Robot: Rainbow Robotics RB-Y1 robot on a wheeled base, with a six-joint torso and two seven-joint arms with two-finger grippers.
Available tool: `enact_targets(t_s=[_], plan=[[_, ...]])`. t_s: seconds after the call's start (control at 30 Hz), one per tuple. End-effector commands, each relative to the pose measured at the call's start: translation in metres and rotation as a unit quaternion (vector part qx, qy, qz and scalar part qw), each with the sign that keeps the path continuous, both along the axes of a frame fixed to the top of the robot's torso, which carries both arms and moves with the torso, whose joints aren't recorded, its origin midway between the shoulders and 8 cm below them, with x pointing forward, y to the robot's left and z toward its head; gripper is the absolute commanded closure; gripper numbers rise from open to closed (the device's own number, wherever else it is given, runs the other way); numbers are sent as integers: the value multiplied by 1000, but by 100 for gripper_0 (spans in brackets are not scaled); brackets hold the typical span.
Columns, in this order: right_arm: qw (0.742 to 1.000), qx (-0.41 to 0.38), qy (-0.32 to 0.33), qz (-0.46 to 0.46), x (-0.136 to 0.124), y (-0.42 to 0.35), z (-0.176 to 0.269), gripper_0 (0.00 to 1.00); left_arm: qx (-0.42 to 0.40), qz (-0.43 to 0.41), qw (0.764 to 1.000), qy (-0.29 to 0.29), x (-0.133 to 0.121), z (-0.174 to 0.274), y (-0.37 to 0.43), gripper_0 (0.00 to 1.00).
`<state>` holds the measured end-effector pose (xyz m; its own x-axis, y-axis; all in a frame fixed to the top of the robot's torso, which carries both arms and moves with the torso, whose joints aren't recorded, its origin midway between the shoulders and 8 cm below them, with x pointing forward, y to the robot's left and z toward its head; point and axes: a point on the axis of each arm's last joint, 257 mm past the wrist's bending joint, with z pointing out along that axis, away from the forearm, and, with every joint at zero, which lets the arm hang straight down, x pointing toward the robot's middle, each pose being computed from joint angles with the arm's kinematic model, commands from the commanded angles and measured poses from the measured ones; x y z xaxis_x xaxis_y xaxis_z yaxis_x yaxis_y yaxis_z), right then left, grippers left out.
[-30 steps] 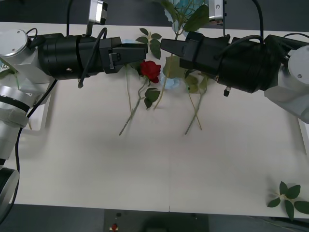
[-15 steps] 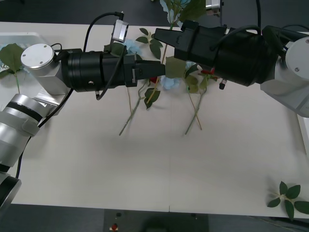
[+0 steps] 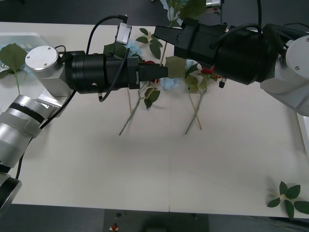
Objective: Put the red flowers into the right box and the blue flowers into the left box
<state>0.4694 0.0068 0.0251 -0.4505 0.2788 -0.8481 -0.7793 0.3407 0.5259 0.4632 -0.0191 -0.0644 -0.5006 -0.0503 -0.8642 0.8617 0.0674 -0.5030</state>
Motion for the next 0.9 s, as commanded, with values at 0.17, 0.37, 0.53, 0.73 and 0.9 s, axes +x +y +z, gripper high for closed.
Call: enact_targets(t_s=[0.17,0.37,0.53,0.73,0.9], plan=[[1000,13,-10,14,-10,7,24,100,5,5,999,-41,1,9,6,100],[1000,13,-8,12,-8,6,23,100,5,5,999,-43,2,9,7,100],[1000,12,-9,8,-5,4,22,100,5,6,999,-45,2,10,7,100],[1000,11,-14,2,-2,2,22,47,3,5,999,-46,2,10,6,100],[1000,10,-20,-3,0,1,24,0,4,5,999,-47,2,10,7,100]])
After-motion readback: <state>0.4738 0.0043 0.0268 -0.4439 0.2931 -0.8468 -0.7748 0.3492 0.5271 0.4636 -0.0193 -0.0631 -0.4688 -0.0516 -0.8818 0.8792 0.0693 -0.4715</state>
